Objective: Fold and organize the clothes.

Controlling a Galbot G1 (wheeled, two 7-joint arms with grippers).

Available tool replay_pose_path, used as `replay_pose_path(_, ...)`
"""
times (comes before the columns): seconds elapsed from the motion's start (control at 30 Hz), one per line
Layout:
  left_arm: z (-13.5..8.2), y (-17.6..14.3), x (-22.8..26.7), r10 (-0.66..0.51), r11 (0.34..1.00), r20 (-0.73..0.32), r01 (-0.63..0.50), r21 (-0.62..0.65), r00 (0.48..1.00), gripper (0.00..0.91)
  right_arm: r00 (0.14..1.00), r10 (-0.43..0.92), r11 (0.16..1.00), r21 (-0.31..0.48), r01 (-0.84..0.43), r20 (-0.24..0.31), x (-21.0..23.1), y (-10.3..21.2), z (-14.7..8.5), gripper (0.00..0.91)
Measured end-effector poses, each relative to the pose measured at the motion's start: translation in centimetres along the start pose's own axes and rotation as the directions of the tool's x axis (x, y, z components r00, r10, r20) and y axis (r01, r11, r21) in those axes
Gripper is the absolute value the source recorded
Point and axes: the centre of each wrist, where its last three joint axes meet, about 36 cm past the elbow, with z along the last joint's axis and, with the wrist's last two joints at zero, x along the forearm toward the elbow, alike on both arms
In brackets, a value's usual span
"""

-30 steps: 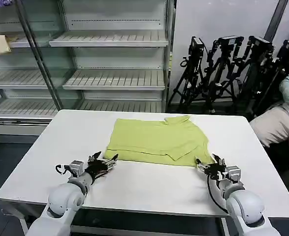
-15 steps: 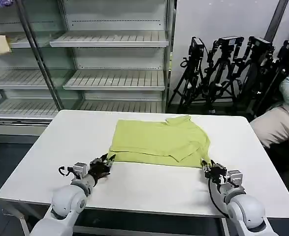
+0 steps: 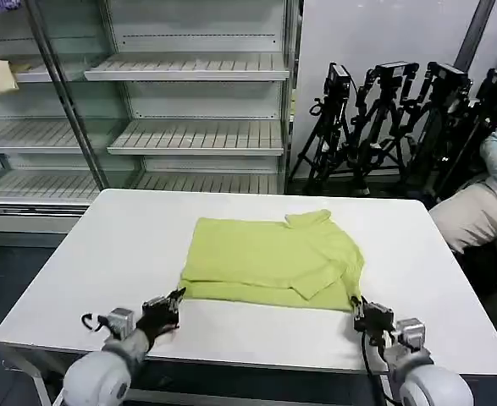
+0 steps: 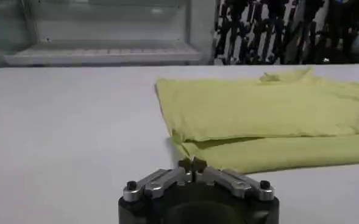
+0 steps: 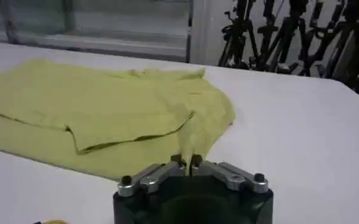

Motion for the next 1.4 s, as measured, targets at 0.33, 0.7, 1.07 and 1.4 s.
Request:
replay_pose_path(0.33,0.2,-0.4,6.8,-0.048,0.998,-0.019,0.047,-0.047,0.999,0.907,1.0,0.006,0.999,0.043,-0.007,0.028,4.4,1.1,-0.9,0.907)
replay_pose_path(0.7,-4.0,0.3,8.3,-0.037,0.992,0.096,0.048,-0.114,0.995,0.907,0.99,0.017,1.0,0.012,-0.019,0.138,0.3,0.1,-4.9,0.907)
replay_pose_path(1.07,-6.8,2.3,0.5,0.005,0.995,0.15,0.01,-0.101,0.989,0.907,0.983,0.058,0.998,-0.031,-0.053,0.173,-11.6,-1.3,-9.0,0.907)
replay_pose_path(1.4,-8.8,4.0,-8.8,0.031,0.997,0.111,-0.023,-0.07,0.993,0.907,0.992,0.085,0.994,-0.075,-0.078,0.094,-20.2,-1.9,-10.5,0.907)
